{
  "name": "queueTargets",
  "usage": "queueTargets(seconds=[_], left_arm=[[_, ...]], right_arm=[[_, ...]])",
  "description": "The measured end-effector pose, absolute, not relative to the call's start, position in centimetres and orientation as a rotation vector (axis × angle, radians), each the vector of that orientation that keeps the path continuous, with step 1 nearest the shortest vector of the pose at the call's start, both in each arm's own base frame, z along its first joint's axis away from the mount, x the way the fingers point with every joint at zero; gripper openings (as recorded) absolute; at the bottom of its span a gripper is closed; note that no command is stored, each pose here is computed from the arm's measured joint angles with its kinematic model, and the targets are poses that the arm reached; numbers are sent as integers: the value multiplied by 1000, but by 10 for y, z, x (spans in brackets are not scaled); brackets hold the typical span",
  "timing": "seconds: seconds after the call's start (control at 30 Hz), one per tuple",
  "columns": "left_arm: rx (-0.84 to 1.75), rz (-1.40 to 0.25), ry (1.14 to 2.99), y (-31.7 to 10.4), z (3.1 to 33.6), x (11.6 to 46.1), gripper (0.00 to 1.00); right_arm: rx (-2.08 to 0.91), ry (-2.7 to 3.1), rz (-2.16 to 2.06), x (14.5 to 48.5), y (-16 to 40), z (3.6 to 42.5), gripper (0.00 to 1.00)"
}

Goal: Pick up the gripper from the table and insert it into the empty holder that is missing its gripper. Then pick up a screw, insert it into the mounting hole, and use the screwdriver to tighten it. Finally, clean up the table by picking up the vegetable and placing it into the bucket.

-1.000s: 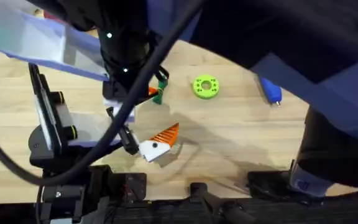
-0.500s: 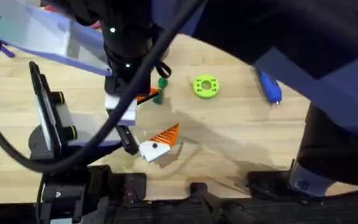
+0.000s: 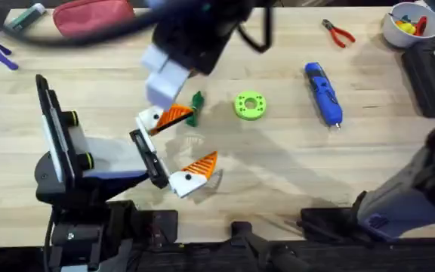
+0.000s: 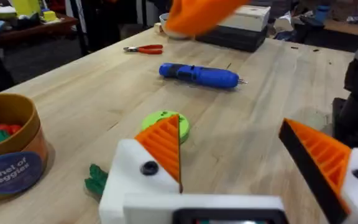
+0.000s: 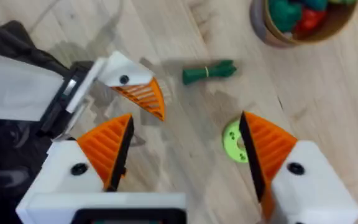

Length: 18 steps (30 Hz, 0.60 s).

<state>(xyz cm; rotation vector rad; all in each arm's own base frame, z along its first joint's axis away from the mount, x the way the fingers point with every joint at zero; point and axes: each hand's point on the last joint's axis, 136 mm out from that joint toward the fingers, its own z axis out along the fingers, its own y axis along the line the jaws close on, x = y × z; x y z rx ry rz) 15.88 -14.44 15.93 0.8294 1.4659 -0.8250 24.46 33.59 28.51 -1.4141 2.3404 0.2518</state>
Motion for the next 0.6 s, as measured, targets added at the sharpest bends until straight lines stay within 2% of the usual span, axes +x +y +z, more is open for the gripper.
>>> queueTargets(seconds=[0.13,0.33,0.6], left_arm=[[829,-825,1466,-144,159,159,985],[829,-825,1466,-144,159,159,985],[829,-825,1466,-144,159,159,986]], right_arm=[[-1286,2401,257,255,315,292,992],[-1066,2568,235,266,270,270,991],[-519,2764,126,279,158,234,992]])
